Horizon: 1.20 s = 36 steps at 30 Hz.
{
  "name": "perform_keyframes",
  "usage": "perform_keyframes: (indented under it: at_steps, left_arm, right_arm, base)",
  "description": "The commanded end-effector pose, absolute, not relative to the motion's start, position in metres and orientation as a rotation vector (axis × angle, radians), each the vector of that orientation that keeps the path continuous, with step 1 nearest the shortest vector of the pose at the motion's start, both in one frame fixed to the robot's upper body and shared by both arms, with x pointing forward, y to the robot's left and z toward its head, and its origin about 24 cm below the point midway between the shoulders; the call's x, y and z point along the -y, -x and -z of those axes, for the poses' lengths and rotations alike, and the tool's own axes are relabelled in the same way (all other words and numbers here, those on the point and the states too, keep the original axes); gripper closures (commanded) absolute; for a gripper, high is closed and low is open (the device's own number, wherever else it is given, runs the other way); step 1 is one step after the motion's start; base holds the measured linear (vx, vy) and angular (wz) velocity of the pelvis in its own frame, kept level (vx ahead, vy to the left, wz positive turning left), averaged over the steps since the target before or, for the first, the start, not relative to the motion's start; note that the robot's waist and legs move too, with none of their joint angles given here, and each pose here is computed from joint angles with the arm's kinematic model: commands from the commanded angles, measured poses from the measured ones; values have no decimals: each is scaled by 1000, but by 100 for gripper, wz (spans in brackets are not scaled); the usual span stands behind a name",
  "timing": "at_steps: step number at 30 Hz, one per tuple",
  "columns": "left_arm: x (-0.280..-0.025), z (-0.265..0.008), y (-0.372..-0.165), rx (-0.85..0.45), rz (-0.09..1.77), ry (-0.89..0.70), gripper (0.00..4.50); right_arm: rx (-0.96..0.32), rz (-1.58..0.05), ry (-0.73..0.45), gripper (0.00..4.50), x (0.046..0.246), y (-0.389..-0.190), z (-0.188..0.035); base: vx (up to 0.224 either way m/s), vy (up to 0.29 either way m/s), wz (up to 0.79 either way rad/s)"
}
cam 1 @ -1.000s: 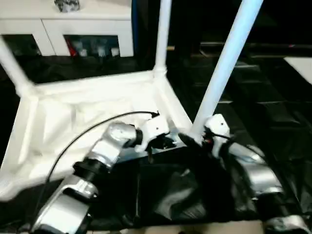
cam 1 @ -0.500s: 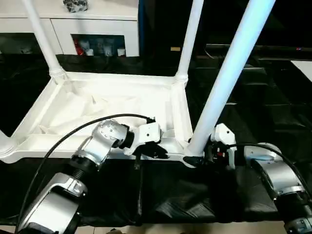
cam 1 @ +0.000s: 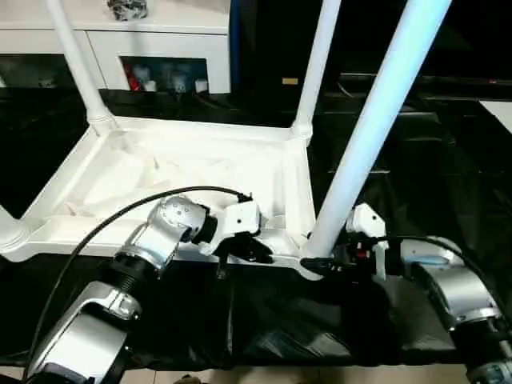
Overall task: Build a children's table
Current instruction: Rotate leg to tighten
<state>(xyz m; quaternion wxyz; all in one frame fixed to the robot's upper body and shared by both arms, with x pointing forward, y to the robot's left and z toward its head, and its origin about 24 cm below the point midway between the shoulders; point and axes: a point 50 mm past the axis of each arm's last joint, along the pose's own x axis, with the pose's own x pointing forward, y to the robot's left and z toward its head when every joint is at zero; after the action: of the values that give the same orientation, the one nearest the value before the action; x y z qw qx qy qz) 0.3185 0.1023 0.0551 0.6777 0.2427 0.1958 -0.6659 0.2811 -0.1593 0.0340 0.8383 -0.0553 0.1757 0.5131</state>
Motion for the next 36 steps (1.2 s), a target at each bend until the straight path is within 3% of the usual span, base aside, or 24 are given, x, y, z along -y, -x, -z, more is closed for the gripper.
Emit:
perform_keyframes:
  at_steps: [1, 7, 9, 13, 17, 18, 22, 23, 28, 36]
  left_arm:
    - [-83, -45, -316, -471, 1461, -521, 450]
    - [-49, -44, -315, -451, 1394, -455, 450]
    - [-30, -45, -311, -432, 1401, -423, 450]
    - [-14, -46, -307, -422, 1382, -421, 450]
    - [-14, -46, -306, -423, 1367, -416, 450]
    - [-17, -45, -307, -425, 1359, -417, 450]
    - [-28, -46, -312, -419, 1327, -423, 450]
    - [-34, -48, -314, -390, 1329, -427, 450]
    - [-45, -51, -315, -350, 1357, -438, 450]
    - [-74, -55, -312, -365, 1492, -517, 450]
  right_arm:
    - [-411, -950, 34, 186, 147, -284, -17]
    - [-410, -749, -26, 186, 128, -293, -6]
    - [-402, -712, -60, 187, 110, -295, -4]
    - [-388, -639, -72, 187, 92, -301, -6]
    - [-364, -603, -49, 187, 87, -305, -8]
    - [-348, -595, -52, 117, 88, -306, -9]
    - [-328, -613, -53, 105, 93, -306, -14]
    - [-279, -623, 40, 76, 102, -307, -18]
    - [-244, -662, 110, 76, 119, -305, -24]
    - [-306, -1032, 164, 76, 155, -280, -34]
  base:
    - [0, 0, 0]
    - [0, 0, 0]
    - [0, 0, 0]
    - [0, 0, 0]
    - [0, 0, 0]
    - [0, 0, 0]
    - [0, 0, 0]
    - [0, 0, 0]
    - [0, 0, 0]
    - [53, -36, 7]
